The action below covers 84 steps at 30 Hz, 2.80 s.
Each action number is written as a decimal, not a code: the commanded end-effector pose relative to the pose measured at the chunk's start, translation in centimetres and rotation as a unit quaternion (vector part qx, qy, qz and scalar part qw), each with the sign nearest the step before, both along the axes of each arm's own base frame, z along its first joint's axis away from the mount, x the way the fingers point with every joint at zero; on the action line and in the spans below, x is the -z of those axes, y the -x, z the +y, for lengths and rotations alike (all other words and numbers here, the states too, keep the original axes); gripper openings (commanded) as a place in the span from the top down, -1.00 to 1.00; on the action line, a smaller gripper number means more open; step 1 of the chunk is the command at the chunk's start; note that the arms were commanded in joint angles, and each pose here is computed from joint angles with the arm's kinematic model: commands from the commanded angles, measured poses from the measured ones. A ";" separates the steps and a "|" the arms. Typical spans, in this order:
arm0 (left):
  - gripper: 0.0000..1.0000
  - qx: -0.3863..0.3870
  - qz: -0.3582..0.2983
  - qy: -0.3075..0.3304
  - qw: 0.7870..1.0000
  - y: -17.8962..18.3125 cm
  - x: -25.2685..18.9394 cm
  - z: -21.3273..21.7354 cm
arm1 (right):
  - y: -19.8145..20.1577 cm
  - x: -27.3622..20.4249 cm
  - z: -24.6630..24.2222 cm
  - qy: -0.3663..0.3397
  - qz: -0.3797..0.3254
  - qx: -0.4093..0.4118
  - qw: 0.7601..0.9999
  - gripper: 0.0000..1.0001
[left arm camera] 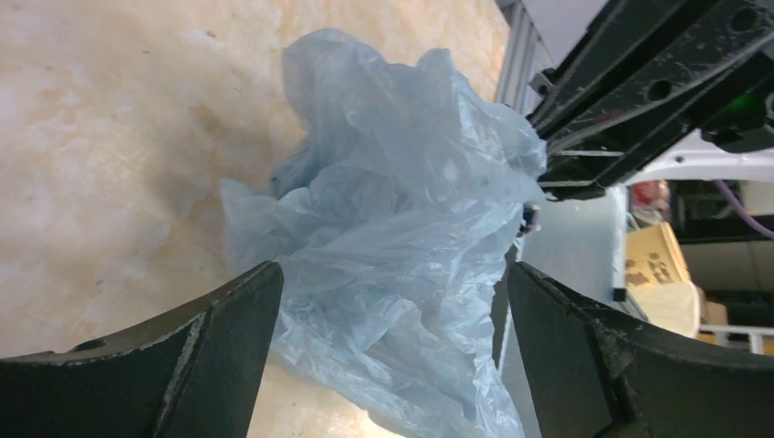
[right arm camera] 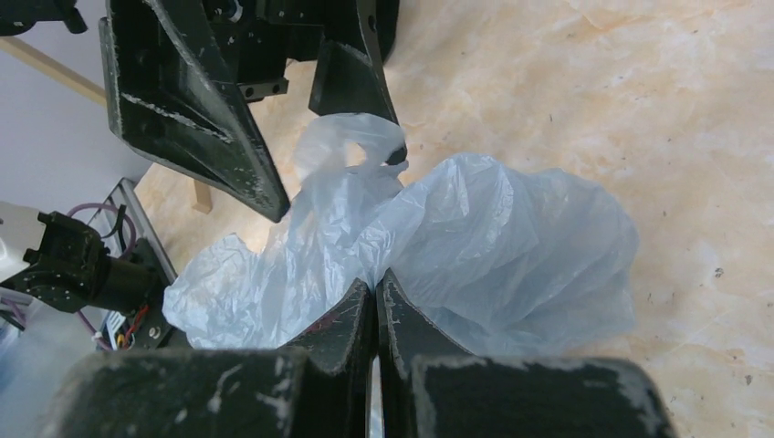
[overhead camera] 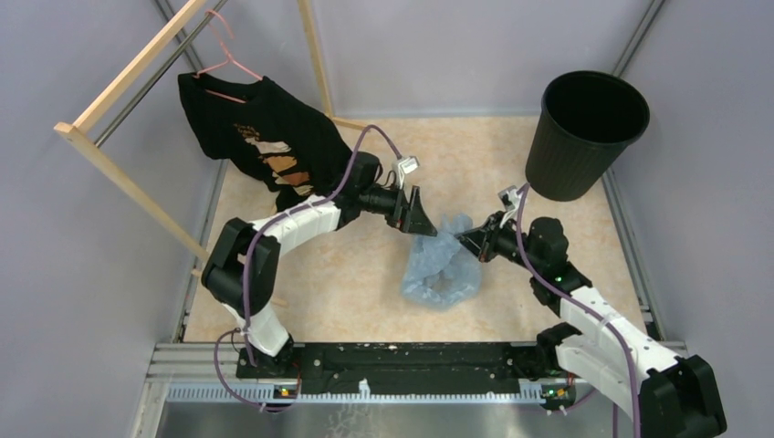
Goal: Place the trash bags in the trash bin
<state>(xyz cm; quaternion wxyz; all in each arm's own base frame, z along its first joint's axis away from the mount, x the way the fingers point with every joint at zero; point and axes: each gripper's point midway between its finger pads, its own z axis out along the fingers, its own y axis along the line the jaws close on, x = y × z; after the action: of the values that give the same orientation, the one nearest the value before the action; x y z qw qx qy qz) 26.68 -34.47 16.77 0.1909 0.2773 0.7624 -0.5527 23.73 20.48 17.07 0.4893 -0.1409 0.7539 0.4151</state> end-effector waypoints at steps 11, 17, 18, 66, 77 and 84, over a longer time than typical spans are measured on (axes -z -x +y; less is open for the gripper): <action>-0.97 -0.045 -0.061 0.000 0.997 -1.5 -2.6 0.6 | 1.0 -2.8 0.9 -0.035 -0.058 -0.035 0.997 1.00; -0.97 0.061 0.036 0.058 0.996 1.3 -2.1 -0.8 | 0.9 -3.3 0.6 -0.037 -0.067 -0.024 0.997 1.00; -0.97 0.068 0.033 0.065 0.995 1.6 -2.4 -0.9 | 0.8 -3.3 0.5 -0.037 -0.068 -0.020 0.997 1.00; -0.01 -0.005 -0.166 -0.200 0.966 1.6 1.7 -1.9 | -3.8 -2.8 -6.5 -0.025 0.027 0.238 0.970 1.00; 1.00 -0.109 -0.252 -0.190 0.943 -1.0 -2.3 0.3 | -3.0 -6.7 -7.4 0.000 -0.027 0.234 0.972 0.85; 1.00 -0.292 -0.283 -0.312 0.859 -6.0 -1.9 6.7 | -4.5 -5.5 -10.1 0.077 -0.025 0.297 0.951 0.02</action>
<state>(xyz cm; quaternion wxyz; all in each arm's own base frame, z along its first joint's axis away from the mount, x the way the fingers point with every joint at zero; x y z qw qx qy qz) 28.96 -31.64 18.10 0.3968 0.3130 0.8345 -0.2193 26.92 12.74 21.97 0.5793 0.0297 0.7718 0.2604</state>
